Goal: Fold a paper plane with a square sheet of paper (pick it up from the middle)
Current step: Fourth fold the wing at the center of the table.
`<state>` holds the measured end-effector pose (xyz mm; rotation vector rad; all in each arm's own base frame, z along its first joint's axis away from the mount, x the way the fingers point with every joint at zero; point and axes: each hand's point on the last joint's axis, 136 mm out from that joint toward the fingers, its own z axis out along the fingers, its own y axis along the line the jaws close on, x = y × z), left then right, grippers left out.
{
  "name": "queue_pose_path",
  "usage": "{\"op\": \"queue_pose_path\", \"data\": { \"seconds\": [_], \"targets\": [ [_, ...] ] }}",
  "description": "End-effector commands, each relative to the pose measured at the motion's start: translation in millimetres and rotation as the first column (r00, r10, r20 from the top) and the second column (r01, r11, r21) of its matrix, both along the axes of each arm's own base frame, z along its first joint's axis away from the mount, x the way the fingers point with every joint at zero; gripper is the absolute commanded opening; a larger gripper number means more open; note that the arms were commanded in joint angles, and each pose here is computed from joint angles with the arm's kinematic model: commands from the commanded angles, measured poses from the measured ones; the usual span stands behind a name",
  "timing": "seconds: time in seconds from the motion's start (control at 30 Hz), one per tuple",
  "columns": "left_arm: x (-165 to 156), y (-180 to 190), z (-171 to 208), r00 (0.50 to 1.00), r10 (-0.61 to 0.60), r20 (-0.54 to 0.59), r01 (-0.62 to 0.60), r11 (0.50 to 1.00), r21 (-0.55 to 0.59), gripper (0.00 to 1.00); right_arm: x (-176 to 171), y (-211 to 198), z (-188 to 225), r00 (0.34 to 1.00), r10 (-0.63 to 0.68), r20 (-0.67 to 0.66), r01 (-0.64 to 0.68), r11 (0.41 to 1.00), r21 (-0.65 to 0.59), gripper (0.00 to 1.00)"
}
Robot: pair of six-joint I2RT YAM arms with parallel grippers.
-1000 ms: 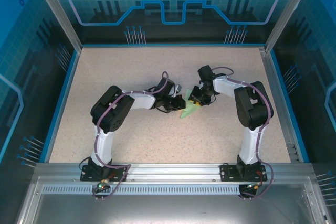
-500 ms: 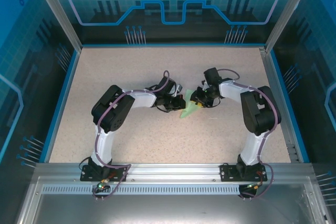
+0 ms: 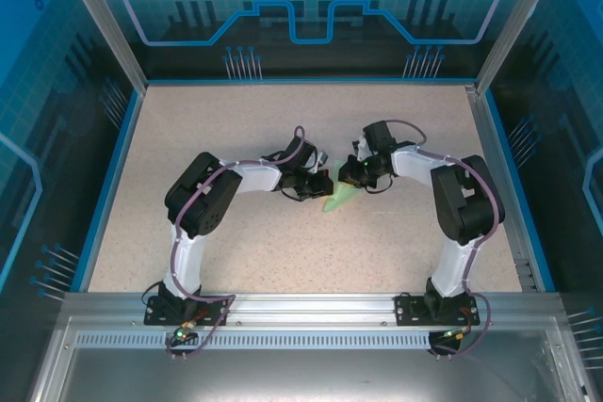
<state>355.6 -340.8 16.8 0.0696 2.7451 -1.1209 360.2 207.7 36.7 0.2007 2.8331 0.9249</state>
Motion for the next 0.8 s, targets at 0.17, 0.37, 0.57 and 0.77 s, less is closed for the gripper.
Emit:
{"op": "queue_pose_path", "data": {
  "seconds": [0.17,0.37,0.57,0.77],
  "targets": [
    [-20.6,15.7,-34.5,0.994,0.003,-0.109,0.011,0.992,0.130,0.00,-11.6,10.4,-16.9,0.990,0.134,0.038,-0.137,0.987,0.080,0.09],
    [-23.4,19.0,-37.2,0.993,0.003,-0.120,0.017,0.987,0.160,0.00,-3.5,-7.8,-30.0,0.993,0.113,0.044,-0.115,0.992,0.054,0.09],
    [-28.5,22.5,-41.6,0.990,-0.007,-0.140,0.033,0.982,0.185,0.00,10.2,-27.8,-31.1,0.997,0.053,0.051,-0.054,0.998,0.028,0.09],
    [-29.5,21.7,-41.5,0.989,-0.017,-0.143,0.044,0.981,0.187,0.00,13.3,-15.3,-9.5,0.992,0.076,0.104,-0.082,0.995,0.054,0.09]
  ]
}}
